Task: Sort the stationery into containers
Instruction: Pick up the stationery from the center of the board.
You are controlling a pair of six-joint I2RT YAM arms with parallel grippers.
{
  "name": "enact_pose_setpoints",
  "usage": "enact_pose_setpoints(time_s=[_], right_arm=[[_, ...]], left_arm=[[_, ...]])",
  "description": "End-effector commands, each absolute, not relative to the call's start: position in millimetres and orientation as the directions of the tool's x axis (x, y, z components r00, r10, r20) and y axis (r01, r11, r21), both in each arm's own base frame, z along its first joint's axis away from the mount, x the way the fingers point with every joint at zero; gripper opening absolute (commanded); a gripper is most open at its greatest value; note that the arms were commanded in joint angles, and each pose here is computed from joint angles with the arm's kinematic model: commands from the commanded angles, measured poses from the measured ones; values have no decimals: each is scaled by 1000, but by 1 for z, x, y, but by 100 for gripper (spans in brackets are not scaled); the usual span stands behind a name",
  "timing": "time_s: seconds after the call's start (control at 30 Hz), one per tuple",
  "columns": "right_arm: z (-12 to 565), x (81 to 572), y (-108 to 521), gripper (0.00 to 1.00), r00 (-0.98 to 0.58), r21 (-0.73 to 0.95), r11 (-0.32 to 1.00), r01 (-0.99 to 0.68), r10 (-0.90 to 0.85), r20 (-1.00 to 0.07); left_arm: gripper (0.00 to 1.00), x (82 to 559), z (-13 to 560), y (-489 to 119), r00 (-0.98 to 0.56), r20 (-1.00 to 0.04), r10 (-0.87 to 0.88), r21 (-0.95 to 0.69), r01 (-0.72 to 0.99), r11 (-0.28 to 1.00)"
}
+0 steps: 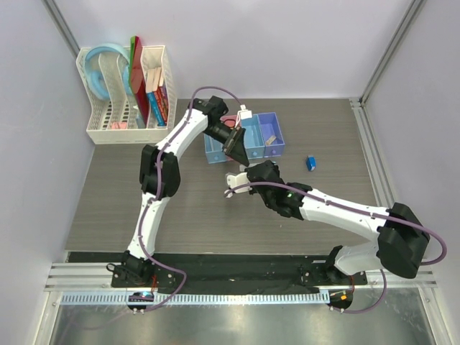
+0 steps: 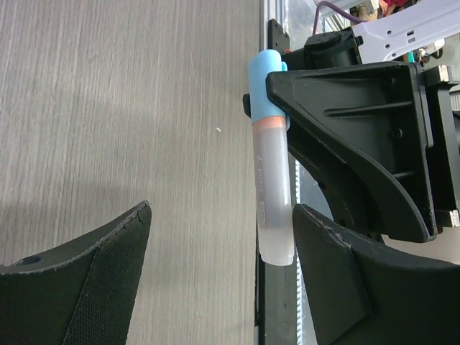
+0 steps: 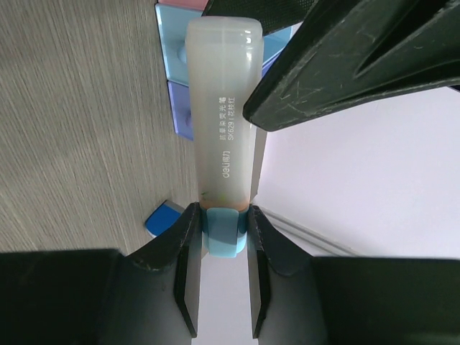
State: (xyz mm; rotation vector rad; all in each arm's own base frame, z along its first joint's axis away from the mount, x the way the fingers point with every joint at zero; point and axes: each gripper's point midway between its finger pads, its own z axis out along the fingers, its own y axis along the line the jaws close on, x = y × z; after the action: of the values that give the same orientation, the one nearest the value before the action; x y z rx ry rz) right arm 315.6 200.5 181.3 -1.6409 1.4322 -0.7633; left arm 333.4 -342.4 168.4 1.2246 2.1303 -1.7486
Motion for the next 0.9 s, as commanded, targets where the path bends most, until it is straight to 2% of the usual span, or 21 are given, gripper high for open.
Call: enact_pose_setpoints(time_s=[0.0,0.17,0.33,0.53,0.63,0.73,0.77,0.87], right_arm=[[205,326,208,1,171,-913,0,-409,-982,-76],[203,329,211,1,170,-917,-2,-399,-983,-71],[197,330,214,1,180,-914,-19,-405,-982,-59],[194,333,218,1,179,-915,-22,-403,-982,-55],[194,336,222,1,180,-915,-22,-403,-982,-56],[195,337,224,1,181,-915,-20,-403,-982,-59],[196,338,225,1,182,-916,-17,-402,-981,-61],[202,342,230,1,180,-923,10,-384,-980,-85]], left_arm=[[79,287,203,-315,-754,-353,554,-876,474,88],[70,281,203,-315,-745,-352,567,-872,481,91],[71,277,205,-316,-739,-356,572,-871,484,84],[63,266,211,-318,-728,-361,583,-871,487,68],[52,260,215,-320,-716,-371,591,-866,496,58],[34,256,216,-321,-710,-374,597,-864,500,53],[21,255,217,-321,-711,-371,597,-867,496,52],[0,255,215,-321,-710,-370,600,-866,498,55]])
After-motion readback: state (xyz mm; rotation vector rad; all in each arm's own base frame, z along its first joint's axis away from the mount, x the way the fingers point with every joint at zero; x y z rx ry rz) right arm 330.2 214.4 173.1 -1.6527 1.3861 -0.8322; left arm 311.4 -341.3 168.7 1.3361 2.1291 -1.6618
